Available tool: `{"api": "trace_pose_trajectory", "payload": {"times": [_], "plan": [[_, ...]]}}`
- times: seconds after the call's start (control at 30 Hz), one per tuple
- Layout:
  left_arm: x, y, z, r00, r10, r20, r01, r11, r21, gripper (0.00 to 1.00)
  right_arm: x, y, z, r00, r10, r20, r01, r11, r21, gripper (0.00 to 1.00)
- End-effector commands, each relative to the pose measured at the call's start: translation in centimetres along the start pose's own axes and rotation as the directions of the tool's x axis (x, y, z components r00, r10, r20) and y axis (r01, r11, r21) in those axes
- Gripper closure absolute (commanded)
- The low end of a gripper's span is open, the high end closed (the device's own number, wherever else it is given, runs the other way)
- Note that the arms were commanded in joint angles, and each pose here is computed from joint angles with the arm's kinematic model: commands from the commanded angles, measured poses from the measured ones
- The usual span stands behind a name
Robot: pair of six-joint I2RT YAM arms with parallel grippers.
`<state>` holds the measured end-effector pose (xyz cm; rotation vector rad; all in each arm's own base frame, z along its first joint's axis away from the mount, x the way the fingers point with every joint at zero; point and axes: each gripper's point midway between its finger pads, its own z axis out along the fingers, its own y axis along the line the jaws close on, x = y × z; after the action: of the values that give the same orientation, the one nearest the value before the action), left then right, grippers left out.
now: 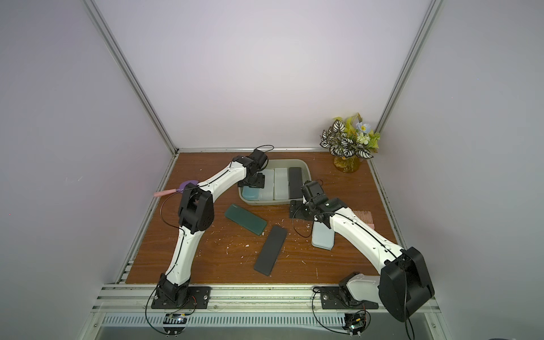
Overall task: Put the pencil case into the storage box
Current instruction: Place the pencil case at the storage box, then pick up the pencil case from the center of the board.
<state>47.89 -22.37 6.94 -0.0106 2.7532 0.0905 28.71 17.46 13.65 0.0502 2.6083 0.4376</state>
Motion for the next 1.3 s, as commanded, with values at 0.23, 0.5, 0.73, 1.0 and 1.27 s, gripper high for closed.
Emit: {"api": "trace_pose_trajectory", "payload": {"times": [0.23,0.5,0.73,1.0,1.27], "plan": [[-0.7,1.3,-1.2,0.999,-0.034,0.02,0.034,0.999,-0.019,0.11,-0.3,0.3,-0.9,1.0,-0.004,0.017,0.005,1.0,-0.025,0.11],[-3.8,0.9,-7.4,0.986,-0.063,0.152,0.057,0.997,0.049,0.04,-0.4,0.6,-1.5,1.0,0.01,0.018,-0.01,1.0,-0.03,0.12],[-4.8,2.3,-16.2,0.949,-0.094,0.302,0.071,0.994,0.088,0.02,1.1,1.7,-1.5,0.999,0.035,-0.01,-0.035,0.998,-0.045,0.11],[1.3,7.9,-18.7,0.949,-0.115,0.295,0.118,0.993,0.009,0.01,7.4,5.4,0.2,0.992,0.061,-0.113,-0.071,0.994,-0.088,0.1],[7.1,12.2,-18.2,0.957,-0.141,0.253,0.157,0.987,-0.04,0.01,12.5,7.0,1.6,0.968,0.16,-0.194,-0.174,0.983,-0.058,0.01]]}}
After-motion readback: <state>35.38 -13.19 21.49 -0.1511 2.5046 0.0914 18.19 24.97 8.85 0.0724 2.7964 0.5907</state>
